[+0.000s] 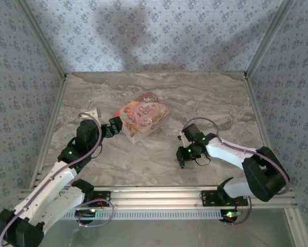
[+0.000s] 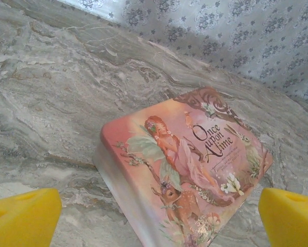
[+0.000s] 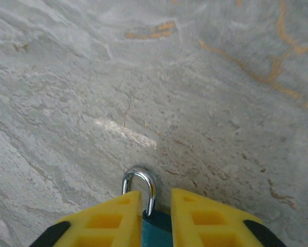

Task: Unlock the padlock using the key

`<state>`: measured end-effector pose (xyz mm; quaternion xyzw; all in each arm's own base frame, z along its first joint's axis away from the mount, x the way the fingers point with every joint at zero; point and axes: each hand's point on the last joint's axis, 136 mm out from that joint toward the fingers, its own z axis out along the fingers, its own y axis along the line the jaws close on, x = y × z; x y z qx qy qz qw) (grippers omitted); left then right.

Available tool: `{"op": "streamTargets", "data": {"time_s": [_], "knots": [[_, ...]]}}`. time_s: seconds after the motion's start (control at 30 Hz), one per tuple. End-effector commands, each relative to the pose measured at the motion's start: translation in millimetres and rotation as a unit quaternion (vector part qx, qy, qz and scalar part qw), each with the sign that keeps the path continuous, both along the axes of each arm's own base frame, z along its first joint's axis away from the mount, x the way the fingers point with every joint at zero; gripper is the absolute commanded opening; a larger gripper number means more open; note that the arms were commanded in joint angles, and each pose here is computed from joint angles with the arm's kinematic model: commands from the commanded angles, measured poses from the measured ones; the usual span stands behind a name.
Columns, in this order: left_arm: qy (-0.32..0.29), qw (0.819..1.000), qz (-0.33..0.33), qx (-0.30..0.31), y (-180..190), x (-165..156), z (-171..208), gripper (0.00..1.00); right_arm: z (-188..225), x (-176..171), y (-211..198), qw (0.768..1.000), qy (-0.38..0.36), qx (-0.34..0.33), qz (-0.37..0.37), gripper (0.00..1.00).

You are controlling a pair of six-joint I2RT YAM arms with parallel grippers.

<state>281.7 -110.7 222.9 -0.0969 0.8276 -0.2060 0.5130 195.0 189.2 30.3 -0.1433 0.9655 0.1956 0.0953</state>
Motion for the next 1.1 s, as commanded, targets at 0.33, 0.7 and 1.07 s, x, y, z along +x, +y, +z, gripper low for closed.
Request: {"op": "streamTargets", "data": {"time_s": [0.33, 0.7, 1.07], "knots": [[-0.011, 1.0, -0.003, 0.0, -0.6, 2.3, 11.0, 0.98, 54.4, 35.2, -14.9, 0.993, -0.114, 0.008, -0.016, 0.4], [-0.012, 1.0, -0.001, 0.014, 2.8, 2.1, 12.2, 0.98, 135.0, 92.9, -60.3, 0.956, -0.273, 0.038, -0.097, 0.54], [-0.015, 0.999, 0.005, 0.03, 9.0, 4.1, 15.1, 0.98, 164.4, 117.0, -138.2, 0.899, -0.372, 0.033, -0.229, 0.74]]}}
